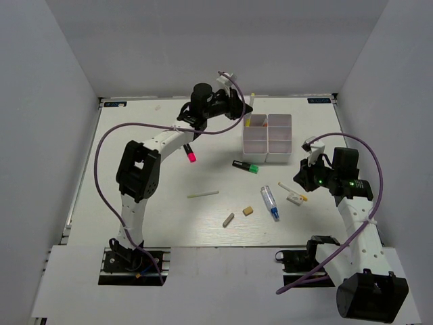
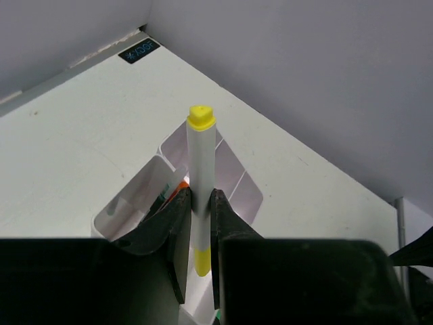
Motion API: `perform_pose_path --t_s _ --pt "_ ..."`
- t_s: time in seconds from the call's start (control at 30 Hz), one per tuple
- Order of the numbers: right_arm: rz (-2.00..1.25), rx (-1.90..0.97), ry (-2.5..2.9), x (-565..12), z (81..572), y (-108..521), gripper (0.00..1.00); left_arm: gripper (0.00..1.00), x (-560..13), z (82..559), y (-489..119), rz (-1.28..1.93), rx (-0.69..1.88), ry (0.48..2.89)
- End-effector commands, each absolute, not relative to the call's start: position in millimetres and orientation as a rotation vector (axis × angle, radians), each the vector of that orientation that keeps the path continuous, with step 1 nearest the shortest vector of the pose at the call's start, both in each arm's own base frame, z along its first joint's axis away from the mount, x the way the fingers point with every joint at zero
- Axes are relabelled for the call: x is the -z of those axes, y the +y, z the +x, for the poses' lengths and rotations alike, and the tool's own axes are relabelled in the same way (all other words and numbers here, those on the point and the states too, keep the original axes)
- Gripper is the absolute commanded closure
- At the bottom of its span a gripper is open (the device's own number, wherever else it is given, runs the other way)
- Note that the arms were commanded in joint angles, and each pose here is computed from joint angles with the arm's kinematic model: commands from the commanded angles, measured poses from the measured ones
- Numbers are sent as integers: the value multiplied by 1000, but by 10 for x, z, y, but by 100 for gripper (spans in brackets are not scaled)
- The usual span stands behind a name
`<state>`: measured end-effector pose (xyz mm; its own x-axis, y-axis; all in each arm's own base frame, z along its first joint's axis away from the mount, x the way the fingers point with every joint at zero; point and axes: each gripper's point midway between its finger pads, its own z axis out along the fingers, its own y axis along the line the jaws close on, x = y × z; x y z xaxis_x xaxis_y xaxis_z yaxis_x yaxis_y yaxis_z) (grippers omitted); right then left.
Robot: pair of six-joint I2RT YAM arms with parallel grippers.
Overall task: Sort the stationery into containers
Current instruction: Place the stationery into the container
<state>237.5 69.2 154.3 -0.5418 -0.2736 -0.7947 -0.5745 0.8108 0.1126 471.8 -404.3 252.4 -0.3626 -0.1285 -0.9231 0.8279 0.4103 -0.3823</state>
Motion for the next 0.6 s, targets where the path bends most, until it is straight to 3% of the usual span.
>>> perform_pose_path --t_s 0.0,0.57 --pt "-613 -446 2132 -1563 2411 671 92 100 -3079 4732 -4098 721 1088 1407" --pt "-589 -429 2137 -1547 2449 606 90 99 -2380 4694 -4478 794 1065 1487"
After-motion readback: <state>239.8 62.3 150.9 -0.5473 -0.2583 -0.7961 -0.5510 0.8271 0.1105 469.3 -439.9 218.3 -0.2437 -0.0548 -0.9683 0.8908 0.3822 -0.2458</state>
